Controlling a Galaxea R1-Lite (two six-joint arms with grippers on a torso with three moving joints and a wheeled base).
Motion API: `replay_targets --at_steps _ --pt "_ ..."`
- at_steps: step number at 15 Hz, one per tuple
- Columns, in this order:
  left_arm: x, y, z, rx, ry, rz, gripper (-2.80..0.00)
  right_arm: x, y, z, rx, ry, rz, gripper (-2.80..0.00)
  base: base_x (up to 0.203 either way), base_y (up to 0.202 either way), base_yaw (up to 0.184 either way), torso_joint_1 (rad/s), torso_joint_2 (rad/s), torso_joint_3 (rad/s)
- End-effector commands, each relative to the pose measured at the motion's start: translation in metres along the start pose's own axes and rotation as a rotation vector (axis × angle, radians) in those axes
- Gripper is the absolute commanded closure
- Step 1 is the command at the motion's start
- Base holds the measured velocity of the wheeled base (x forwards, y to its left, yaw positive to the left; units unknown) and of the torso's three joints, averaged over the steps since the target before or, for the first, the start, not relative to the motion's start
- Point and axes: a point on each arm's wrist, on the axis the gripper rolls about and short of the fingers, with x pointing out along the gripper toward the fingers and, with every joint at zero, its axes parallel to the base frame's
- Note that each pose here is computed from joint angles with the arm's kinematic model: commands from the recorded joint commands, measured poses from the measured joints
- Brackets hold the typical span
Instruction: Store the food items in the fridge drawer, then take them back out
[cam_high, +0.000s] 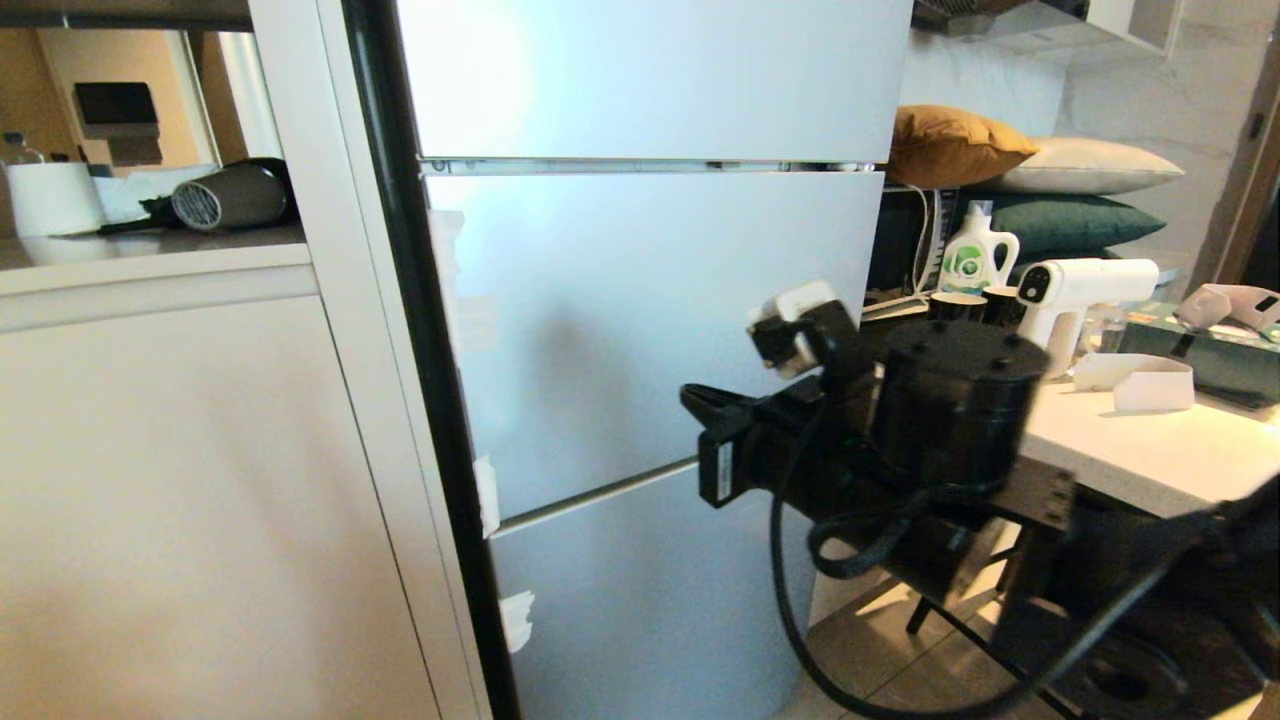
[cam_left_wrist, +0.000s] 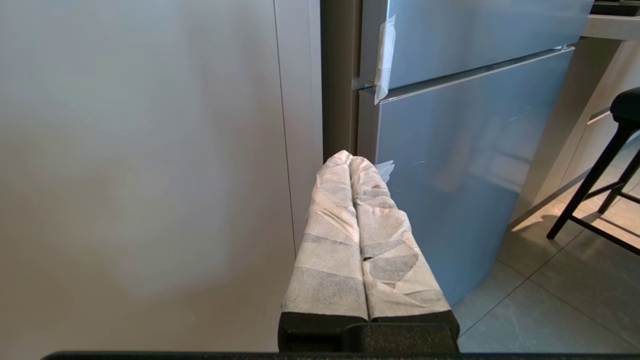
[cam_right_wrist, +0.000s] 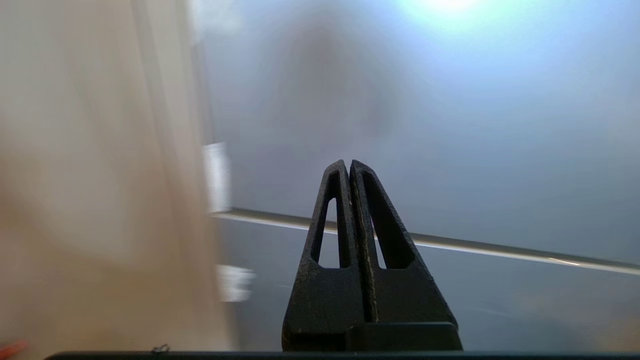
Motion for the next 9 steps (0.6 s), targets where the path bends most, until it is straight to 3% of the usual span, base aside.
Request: replay_targets --at_steps 1,5,7,9 --pt "0.001 0.000 -0.003 0.000 0.010 0.000 0.00 -0.057 -0.015 0.041 0.011 -0.121 -0.074 0.00 0.000 0.000 0.000 0.000 0.00 0.000" --pt "0.001 0.000 -0.003 0.000 0.011 0.000 0.00 -0.172 -0.071 0.058 -0.006 -0.184 -0.316 0.00 0.000 0.000 0.000 0.000 0.00 0.000" --pt "0.001 0.000 -0.003 0.000 0.011 0.000 0.00 -0.235 -0.092 0.036 -0.014 -0.133 -0.444 0.00 0.000 0.000 0.000 0.000 0.00 0.000" --pt "0.001 0.000 -0.003 0.000 0.011 0.000 0.00 -0.277 -0.088 -0.013 0.017 0.002 -0.489 0.00 0.000 0.000 0.000 0.000 0.00 0.000"
